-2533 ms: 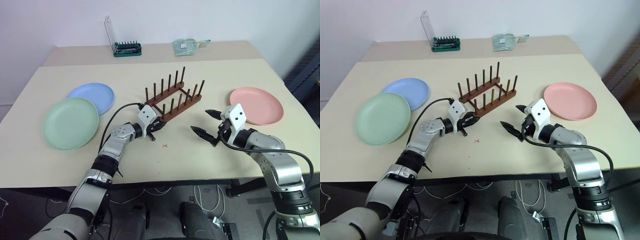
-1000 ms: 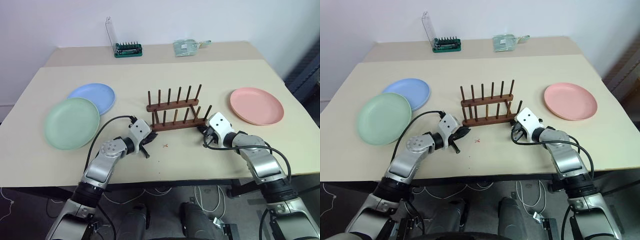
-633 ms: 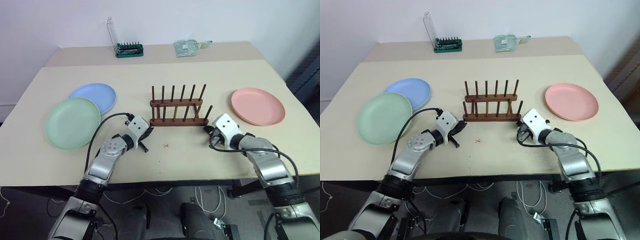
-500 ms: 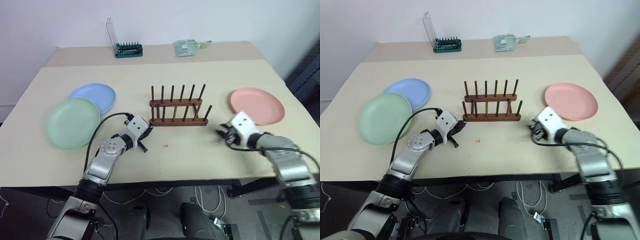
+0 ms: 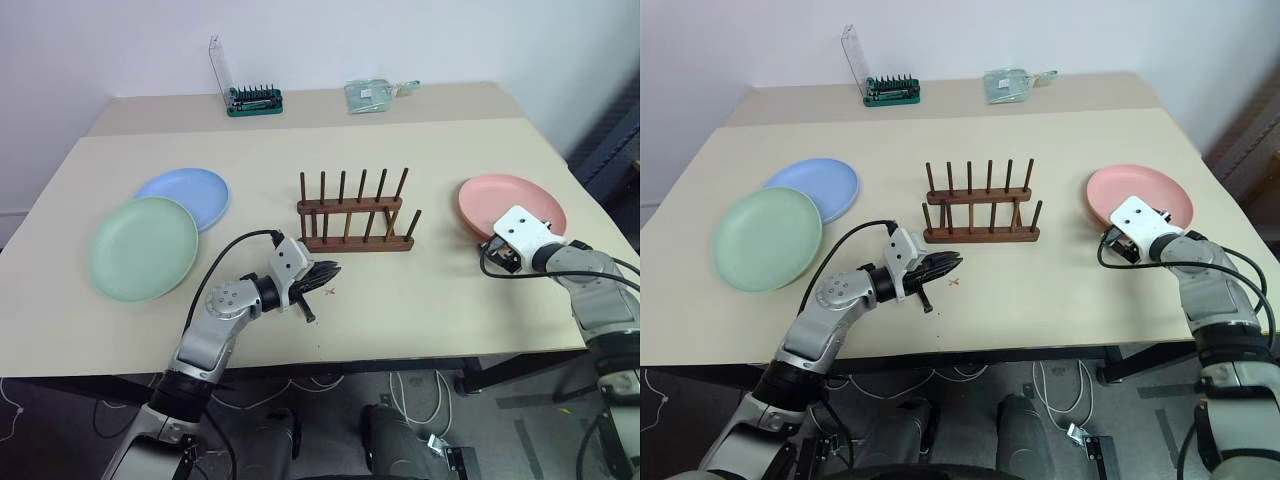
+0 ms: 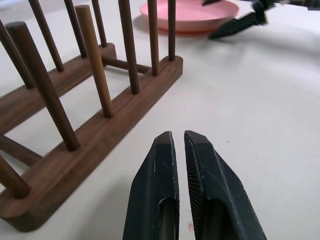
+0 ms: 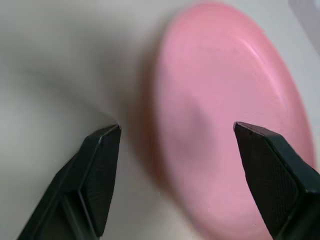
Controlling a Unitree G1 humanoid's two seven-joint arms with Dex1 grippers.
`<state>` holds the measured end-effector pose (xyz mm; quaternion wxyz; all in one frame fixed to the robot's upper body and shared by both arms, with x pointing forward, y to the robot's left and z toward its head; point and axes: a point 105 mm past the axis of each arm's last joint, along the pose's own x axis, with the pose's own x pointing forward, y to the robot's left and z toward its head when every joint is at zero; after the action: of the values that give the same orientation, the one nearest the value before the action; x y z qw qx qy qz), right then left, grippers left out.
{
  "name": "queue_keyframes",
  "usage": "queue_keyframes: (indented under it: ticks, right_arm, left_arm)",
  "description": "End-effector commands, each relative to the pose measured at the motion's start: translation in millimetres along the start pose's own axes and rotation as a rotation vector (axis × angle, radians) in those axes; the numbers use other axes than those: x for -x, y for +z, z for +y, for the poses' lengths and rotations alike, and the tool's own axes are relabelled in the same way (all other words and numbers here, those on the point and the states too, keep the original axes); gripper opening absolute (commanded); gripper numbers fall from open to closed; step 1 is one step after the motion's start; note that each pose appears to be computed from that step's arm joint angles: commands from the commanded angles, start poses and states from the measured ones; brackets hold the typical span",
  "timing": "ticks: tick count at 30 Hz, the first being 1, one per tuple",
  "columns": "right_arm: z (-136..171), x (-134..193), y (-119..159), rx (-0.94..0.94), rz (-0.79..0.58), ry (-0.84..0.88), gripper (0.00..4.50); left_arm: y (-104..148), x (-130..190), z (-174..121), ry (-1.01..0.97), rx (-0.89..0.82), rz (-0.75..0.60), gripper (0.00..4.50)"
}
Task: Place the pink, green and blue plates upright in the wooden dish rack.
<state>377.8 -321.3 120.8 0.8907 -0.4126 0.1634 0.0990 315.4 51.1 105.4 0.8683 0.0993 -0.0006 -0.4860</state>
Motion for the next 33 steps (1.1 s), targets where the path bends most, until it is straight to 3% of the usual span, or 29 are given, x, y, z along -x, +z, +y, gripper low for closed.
queue_keyframes:
  ticks: [1, 6, 8, 12, 15, 17, 19, 23, 26, 33]
  right_arm:
    - [-3, -4, -2, 0.024, 0.002, -0.022, 2.37]
    - [-3, -5, 6, 0.07, -0.027, -0.045, 0.03]
    - [-11, -2, 24, 0.082, -0.097, -0.087, 0.03]
    - [-34, 20, 87, -0.02, -0.362, -0.143, 0.03]
    - [-58, 54, 144, -0.309, -0.665, -0.138, 0.03]
    - [-65, 82, 178, -0.572, -0.874, -0.004, 0.03]
    - [-53, 107, 201, -0.669, -1.003, 0.187, 0.03]
    - [-33, 126, 215, -0.813, -1.067, 0.419, 0.03]
    - [-2, 130, 219, -0.867, -1.05, 0.61, 0.03]
    - [2, 111, 211, -0.997, -0.98, 0.629, 0.03]
  left_arm:
    - [10, 3, 2, 0.014, -0.011, -0.029, 0.31]
    - [9, 3, 2, 0.023, -0.001, -0.027, 0.31]
    - [9, 3, 2, 0.021, 0.002, -0.028, 0.31]
    - [10, 3, 2, 0.021, 0.004, -0.036, 0.31]
    - [10, 3, 1, 0.019, 0.009, -0.037, 0.31]
    - [9, 2, 1, 0.012, 0.015, -0.037, 0.31]
    - [9, 1, 0, 0.011, 0.013, -0.037, 0.31]
    - [9, 0, 1, 0.012, 0.016, -0.038, 0.31]
    - [8, 0, 1, 0.014, 0.022, -0.039, 0.31]
    - [8, 0, 1, 0.022, 0.026, -0.039, 0.31]
